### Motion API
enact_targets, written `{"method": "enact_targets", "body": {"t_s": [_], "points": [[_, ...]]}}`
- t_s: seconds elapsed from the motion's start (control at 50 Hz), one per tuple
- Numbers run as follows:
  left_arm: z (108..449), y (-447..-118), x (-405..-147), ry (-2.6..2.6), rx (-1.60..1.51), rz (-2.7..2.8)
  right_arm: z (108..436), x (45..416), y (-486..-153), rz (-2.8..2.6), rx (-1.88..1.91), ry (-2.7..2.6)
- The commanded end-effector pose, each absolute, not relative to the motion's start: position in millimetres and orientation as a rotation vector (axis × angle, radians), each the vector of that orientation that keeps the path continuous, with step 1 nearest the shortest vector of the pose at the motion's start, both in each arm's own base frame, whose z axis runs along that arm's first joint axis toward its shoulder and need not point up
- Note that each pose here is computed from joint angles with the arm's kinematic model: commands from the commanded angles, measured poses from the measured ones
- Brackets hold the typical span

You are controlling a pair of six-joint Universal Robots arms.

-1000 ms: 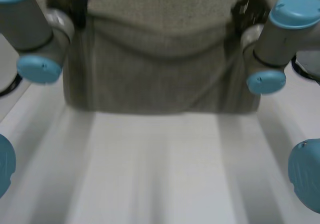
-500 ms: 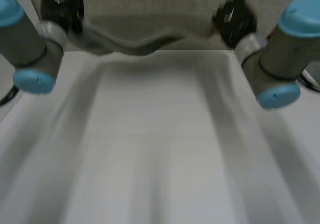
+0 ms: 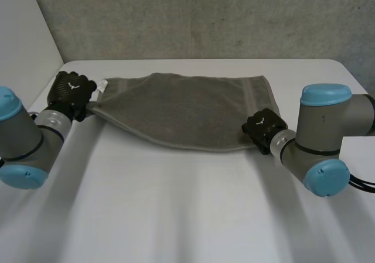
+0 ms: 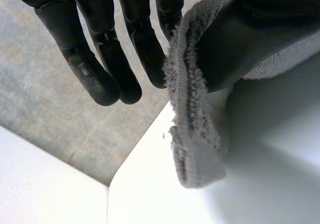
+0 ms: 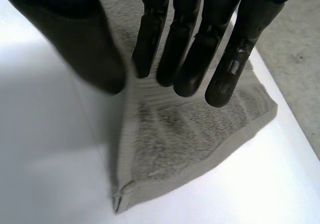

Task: Fold the towel.

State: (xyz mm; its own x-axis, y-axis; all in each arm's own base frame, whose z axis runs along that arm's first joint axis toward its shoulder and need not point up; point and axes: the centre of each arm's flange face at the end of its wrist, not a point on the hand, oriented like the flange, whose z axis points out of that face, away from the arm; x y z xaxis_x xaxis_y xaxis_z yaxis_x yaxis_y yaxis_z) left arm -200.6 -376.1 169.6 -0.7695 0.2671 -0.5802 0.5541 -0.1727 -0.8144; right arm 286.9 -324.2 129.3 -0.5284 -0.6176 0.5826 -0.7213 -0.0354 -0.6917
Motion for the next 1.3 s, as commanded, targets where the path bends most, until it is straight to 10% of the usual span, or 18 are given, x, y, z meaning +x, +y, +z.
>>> {"method": "enact_targets", "body": {"t_s": [0.02,1.3], "points": [[173.9,-379.4,-190.1,1.896,0.893,-2.051,137.1,278.5,-333.5,1.677,1.336,-2.145],[176.2,-374.4,-193.7,1.922,0.877,-2.077,122.5,256.3,-335.8,1.551,1.275,-2.298]]}}
